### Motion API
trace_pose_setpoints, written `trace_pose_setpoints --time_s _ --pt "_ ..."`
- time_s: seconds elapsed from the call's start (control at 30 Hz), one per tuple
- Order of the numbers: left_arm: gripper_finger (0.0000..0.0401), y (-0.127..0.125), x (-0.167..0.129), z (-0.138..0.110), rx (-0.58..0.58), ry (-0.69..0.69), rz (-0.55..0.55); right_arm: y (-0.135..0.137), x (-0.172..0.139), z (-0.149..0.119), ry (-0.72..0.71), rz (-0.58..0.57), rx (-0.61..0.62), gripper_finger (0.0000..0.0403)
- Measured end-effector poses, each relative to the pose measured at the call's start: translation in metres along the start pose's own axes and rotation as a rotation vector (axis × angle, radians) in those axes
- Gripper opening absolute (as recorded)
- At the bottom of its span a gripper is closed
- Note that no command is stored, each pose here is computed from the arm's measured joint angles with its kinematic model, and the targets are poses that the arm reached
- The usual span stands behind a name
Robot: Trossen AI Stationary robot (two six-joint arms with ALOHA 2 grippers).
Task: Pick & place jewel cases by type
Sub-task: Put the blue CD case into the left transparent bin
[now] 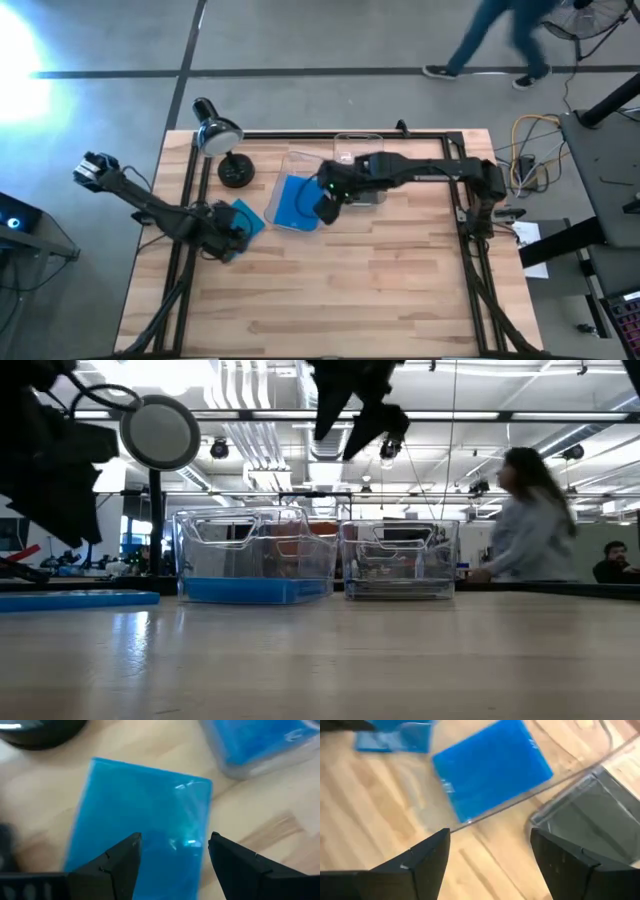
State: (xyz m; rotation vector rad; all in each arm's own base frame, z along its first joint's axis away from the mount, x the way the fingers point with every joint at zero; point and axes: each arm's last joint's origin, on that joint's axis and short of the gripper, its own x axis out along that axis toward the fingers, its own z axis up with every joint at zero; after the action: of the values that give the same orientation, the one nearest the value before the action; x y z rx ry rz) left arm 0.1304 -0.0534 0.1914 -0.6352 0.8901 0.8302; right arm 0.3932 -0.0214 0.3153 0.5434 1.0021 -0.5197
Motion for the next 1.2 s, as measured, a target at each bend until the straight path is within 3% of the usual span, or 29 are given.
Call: trace_pose_setpoints --time_s 0.07,0.27,0.43,0.57,0.77,0.9,1.07,1.2 --pt "0.0213 -0.004 0.007 0.002 -0.033 0.011 0.018 0.010 -0.007 -0.008 -0.007 0.023 -0.025 0.0272" --pt "0.0213 -0.005 0.045 0.011 -0.179 0.074 0.211 0.029 -0.001 -0.037 0.038 0.008 -0.006 0.0252" --pt "0.0213 -0.017 0.074 0.012 -0.237 0.068 0.220 0.038 0.009 -0.062 0.081 -0.026 0.027 0.0237" --pt "0.0213 -0.034 0.086 0.000 -0.237 0.122 0.132 0.044 0.006 -0.083 0.110 -0.034 0.022 0.0228" --pt "0.0213 -0.074 0.075 -0.021 -0.271 0.177 -0.030 0.045 -0.007 -0.108 0.124 -0.047 0.022 0.0226" --pt "0.0213 -0.110 0.071 -0.029 -0.303 0.130 -0.190 0.040 -0.005 -0.121 0.169 -0.031 0.058 0.0226" --pt "0.0213 -0.155 0.089 -0.027 -0.344 0.085 -0.346 0.044 0.019 -0.136 0.208 0.137 0.195 0.0226" --pt "0.0213 -0.185 0.091 -0.012 -0.312 0.039 -0.475 0.050 0.040 -0.154 0.192 0.217 0.326 0.0226"
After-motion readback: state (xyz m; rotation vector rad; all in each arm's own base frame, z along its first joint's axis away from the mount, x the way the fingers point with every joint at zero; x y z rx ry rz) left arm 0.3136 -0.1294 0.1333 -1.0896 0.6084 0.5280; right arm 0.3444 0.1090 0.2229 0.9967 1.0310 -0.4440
